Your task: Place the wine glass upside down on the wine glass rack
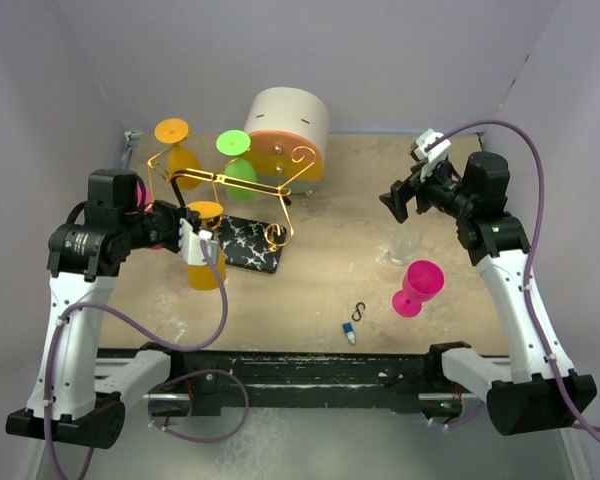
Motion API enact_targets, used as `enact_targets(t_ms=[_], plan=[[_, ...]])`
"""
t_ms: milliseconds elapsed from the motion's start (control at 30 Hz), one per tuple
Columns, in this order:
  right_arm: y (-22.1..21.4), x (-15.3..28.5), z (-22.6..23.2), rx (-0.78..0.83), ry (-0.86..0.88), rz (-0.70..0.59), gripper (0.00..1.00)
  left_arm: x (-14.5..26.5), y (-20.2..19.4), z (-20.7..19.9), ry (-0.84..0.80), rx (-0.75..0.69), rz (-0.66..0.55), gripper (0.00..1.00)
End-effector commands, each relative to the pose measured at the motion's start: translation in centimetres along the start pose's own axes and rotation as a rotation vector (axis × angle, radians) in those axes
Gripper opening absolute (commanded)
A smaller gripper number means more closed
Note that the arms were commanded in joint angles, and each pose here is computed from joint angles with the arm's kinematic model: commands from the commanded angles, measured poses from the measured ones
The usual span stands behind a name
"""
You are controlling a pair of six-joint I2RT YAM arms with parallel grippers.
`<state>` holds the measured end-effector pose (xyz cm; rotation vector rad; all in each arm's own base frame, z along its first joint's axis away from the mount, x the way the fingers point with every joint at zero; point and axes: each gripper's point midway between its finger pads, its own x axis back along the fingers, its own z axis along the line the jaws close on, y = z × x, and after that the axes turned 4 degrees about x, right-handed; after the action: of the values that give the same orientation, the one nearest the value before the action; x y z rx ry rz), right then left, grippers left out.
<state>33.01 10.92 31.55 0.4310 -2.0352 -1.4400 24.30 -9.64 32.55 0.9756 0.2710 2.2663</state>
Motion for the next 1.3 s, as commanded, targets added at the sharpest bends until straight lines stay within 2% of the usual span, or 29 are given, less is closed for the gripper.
enact_targets(t_ms=[0, 433, 800, 1267], plan=[[0.5, 0.1, -0.2, 0.011, -0.002, -0.024, 1.00, 0.6, -0.7, 0.1, 0.030, 0.003, 0.057, 0.00], [0.5, -0.2, -0.4, 0.004, 0.014, -0.019, 1.00, -0.4, -3.0, 0.6, 0.055, 0.038, 0.130, 0.01], [0.3, 0.2, -0.8, 0.012, -0.007, -0.011, 1.00, -0.2, -3.4, -0.7, 0.035, 0.043, 0.157, 0.19], [-0.2, 1.0, -0.8, 0.028, -0.014, 0.028, 1.00, 0.7, -4.3, -2.4, 0.003, 0.030, 0.226, 0.30]])
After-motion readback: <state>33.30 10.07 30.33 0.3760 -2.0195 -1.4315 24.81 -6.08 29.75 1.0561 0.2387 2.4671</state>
